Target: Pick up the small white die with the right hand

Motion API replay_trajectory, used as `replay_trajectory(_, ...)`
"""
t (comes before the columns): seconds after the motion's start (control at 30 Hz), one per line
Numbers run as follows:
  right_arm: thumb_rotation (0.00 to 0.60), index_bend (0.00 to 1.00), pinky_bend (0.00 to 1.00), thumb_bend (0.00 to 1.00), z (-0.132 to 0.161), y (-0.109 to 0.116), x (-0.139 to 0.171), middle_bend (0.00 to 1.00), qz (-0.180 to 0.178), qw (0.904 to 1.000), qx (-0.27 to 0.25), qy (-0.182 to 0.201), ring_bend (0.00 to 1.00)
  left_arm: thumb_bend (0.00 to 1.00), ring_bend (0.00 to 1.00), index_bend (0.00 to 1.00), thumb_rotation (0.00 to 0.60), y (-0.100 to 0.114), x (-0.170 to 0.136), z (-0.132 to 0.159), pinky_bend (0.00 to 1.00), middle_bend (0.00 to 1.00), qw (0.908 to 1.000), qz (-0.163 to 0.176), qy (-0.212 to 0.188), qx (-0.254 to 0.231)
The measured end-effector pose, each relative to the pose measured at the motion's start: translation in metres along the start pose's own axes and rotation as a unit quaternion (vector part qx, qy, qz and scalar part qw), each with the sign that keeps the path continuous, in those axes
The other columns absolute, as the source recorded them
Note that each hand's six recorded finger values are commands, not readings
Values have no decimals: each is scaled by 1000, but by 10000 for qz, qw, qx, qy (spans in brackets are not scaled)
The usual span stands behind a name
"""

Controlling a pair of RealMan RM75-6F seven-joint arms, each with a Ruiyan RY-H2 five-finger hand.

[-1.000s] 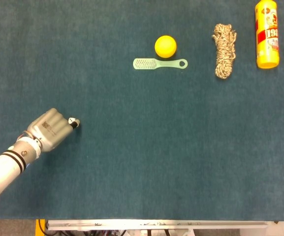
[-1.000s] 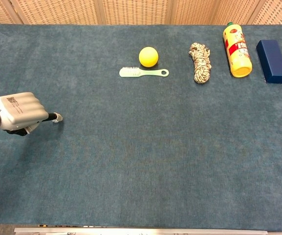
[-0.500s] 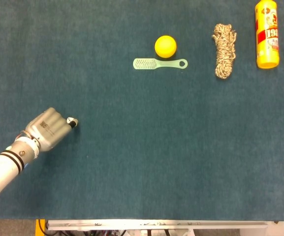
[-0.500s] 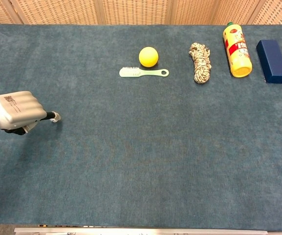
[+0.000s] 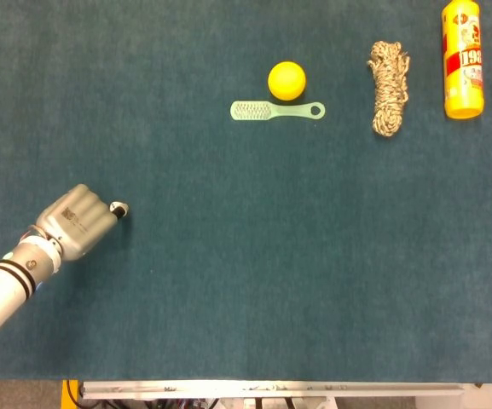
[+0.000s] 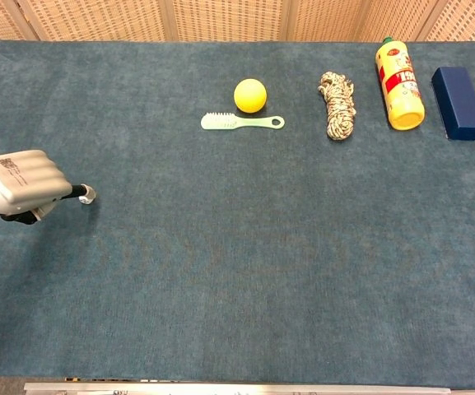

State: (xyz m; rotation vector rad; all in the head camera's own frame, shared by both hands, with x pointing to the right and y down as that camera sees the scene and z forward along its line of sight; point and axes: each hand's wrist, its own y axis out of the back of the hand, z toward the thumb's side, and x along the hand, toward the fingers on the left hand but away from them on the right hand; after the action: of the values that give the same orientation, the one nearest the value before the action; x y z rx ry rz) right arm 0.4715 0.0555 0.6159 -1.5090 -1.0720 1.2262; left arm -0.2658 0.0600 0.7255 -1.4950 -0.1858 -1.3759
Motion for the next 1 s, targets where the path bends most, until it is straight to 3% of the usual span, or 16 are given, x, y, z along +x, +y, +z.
replay_trajectory(0.5,600,743,559,338,0,-1,0,505,32,10000,20,-11,448,1000,890,143,600,3,-6,-7,868,1000,9999,71,85,-38)
replay_trajectory(1.0,600,743,559,338,-2,-1,-1,506,29,10000,21,-46,448,1000,891,154,600,-1,-5,3,868,1000,9999,120,-107,50)
